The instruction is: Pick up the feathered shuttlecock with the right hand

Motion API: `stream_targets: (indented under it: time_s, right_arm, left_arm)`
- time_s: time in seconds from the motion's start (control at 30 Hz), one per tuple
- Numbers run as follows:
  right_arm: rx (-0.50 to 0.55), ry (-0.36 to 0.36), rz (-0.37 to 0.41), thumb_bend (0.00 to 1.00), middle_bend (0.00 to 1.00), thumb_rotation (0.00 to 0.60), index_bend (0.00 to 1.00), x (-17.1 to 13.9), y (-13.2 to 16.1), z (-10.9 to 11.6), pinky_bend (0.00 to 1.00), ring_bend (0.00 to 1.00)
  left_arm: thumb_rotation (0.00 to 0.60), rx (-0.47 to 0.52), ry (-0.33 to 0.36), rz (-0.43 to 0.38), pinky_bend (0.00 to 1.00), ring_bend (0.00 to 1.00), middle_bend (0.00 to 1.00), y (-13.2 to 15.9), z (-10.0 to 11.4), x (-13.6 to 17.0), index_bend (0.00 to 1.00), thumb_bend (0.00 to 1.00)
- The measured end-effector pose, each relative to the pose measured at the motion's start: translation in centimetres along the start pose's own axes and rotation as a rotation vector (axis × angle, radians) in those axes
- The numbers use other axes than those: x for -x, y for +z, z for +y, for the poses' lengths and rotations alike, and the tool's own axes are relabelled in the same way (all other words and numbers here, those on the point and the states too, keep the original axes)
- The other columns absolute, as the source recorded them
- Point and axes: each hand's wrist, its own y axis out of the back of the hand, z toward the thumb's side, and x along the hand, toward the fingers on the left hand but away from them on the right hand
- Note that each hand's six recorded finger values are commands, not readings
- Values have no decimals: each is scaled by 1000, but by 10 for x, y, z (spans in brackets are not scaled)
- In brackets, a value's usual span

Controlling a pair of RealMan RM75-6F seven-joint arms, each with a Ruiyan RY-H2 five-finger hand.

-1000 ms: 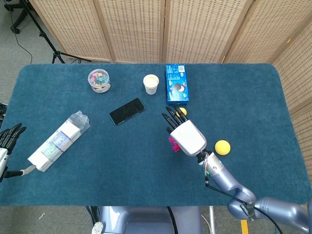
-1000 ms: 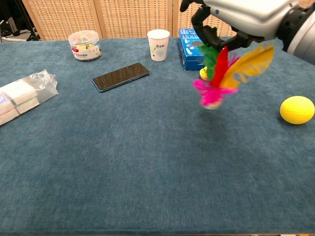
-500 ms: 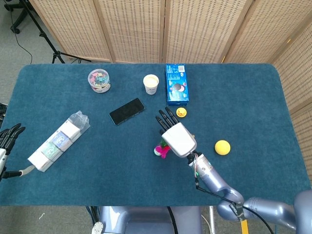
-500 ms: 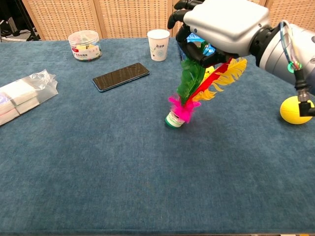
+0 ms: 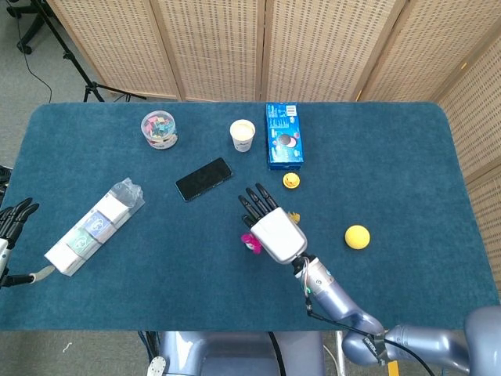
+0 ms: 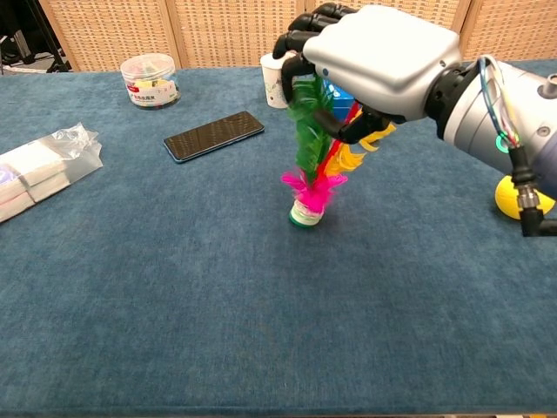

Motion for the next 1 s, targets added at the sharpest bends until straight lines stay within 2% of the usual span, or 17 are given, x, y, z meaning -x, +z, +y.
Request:
stream_targets:
  time_s: [0.03, 0.07, 0.5, 0.6, 0.73, 0.87, 1.0]
  right_arm:
    - [-6, -2, 0, 5, 0, 600, 0, -1, 3, 3, 0, 0]
    - [-6, -5, -2, 0, 0, 600, 0, -1, 5, 5, 0, 0]
    - [92, -60, -22, 0, 0, 600, 0, -12, 5, 50, 0, 0]
    - [95, -82, -43, 0, 0, 600, 0, -25, -9, 64, 0, 0]
    - [86, -107, -105, 0, 0, 600, 0, -55, -45, 77, 0, 0]
    - [162, -120, -194, 0, 0, 600, 0, -89, -78, 71, 0, 0]
    - [240, -133, -302, 0, 0, 600, 0, -130, -114, 54, 0, 0]
  left_arm:
    - [600, 0, 0, 0, 0, 0, 0, 0, 0, 0, 0, 0]
    - [600, -1, 1, -1, 0, 0, 0, 0, 0, 0, 0, 0]
    - [600, 4, 3, 0, 0, 0, 0, -1, 2, 1, 0, 0]
    - [600, 1, 6, 1, 0, 0, 0, -1, 2, 2, 0, 0]
    - [600, -2, 8, 4, 0, 0, 0, -2, 2, 3, 0, 0]
    - [600, -11, 15, 6, 0, 0, 0, 0, 1, 6, 0, 0]
    - [600, -16, 20, 0, 0, 0, 0, 2, -2, 9, 0, 0]
